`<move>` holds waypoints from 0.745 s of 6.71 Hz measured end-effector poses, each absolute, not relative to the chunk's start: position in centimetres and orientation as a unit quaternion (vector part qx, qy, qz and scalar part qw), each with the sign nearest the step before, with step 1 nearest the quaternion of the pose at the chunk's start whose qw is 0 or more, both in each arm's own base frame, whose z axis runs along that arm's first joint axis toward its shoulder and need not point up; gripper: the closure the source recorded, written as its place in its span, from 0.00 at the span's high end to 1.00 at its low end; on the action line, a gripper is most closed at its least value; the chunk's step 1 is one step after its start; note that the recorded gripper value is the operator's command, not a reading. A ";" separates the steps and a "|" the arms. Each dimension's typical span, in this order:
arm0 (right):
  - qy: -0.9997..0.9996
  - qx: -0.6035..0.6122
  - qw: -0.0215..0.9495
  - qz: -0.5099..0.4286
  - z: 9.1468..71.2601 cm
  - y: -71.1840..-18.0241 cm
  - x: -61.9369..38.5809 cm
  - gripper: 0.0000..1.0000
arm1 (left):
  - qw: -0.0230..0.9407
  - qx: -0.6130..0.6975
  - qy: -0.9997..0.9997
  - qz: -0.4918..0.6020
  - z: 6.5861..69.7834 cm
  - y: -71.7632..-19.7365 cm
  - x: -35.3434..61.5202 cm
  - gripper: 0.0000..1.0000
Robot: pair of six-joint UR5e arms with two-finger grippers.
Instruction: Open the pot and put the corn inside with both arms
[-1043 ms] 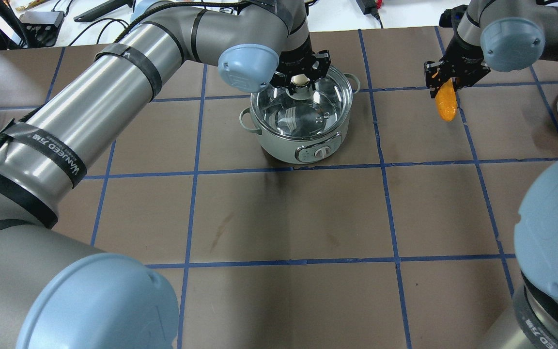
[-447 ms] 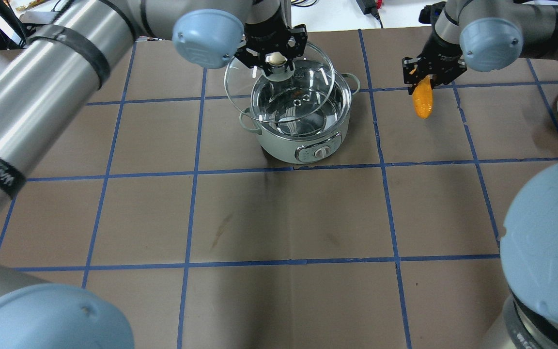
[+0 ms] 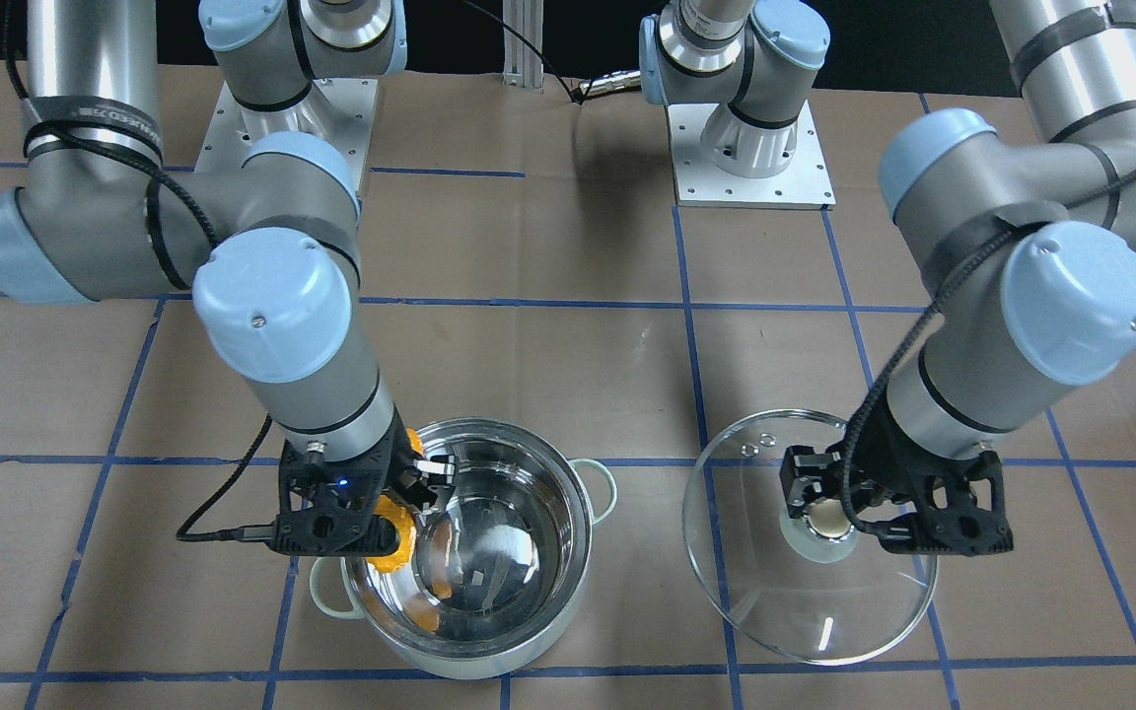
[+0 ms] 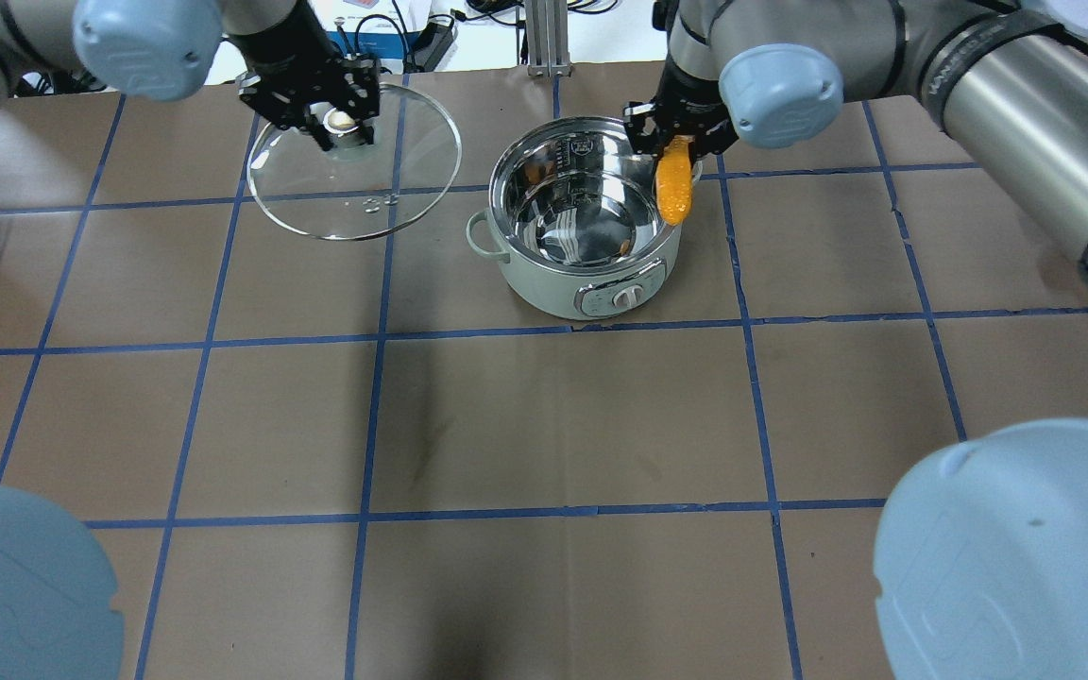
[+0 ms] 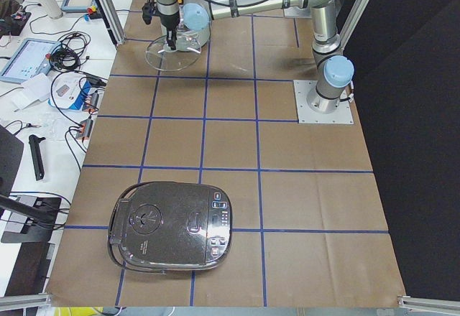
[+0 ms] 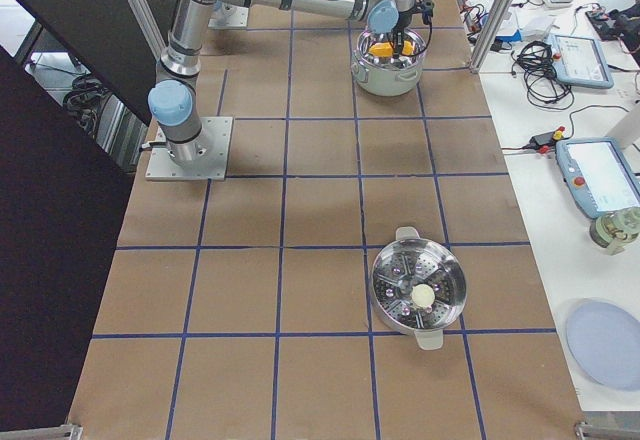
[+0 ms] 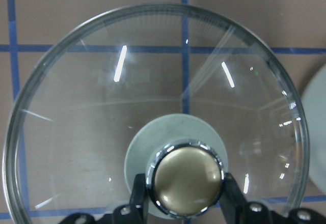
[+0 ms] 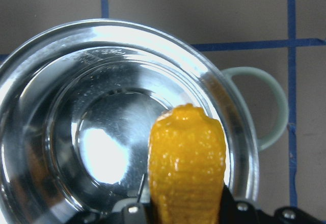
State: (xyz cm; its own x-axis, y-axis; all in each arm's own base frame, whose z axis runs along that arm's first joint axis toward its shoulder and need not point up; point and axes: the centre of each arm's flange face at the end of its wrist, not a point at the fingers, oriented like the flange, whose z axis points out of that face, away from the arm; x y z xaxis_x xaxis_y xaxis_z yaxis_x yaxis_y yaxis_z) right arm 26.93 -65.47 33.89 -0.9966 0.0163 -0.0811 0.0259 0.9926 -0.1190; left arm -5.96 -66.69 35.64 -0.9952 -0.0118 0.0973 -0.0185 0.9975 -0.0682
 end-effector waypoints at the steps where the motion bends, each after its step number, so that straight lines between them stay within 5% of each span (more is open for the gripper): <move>1: 0.996 0.009 0.045 -0.070 32.0 -65.8 29.1 0.11 | 0.046 0.000 -0.998 0.045 30.6 -66.1 -2.4 0.17; 2: 0.996 0.008 0.047 -0.075 29.6 -66.2 30.8 0.12 | 0.042 -0.009 -0.998 0.056 26.2 -65.4 -0.3 0.99; 3: 0.996 0.005 0.047 -0.073 27.7 -66.3 31.9 0.22 | 0.040 -0.008 -0.997 0.062 23.2 -65.0 1.0 1.00; 4: 0.997 0.003 0.045 -0.067 26.3 -66.4 32.3 0.98 | 0.039 -0.003 -0.997 0.065 22.3 -64.7 1.2 1.00; 5: 0.997 0.001 0.039 -0.064 25.3 -66.5 32.4 1.00 | 0.039 0.009 -0.997 0.068 23.2 -64.5 0.4 1.00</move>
State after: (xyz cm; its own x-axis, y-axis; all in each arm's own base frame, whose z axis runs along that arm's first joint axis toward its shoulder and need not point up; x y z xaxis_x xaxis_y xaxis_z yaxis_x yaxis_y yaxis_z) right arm 32.37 -66.50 25.30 -0.9969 -0.0024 -0.0788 0.0077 0.9918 -0.1274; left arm 0.43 -64.49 23.16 -0.9968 -0.0118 0.0792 -0.0224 0.9907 -0.1345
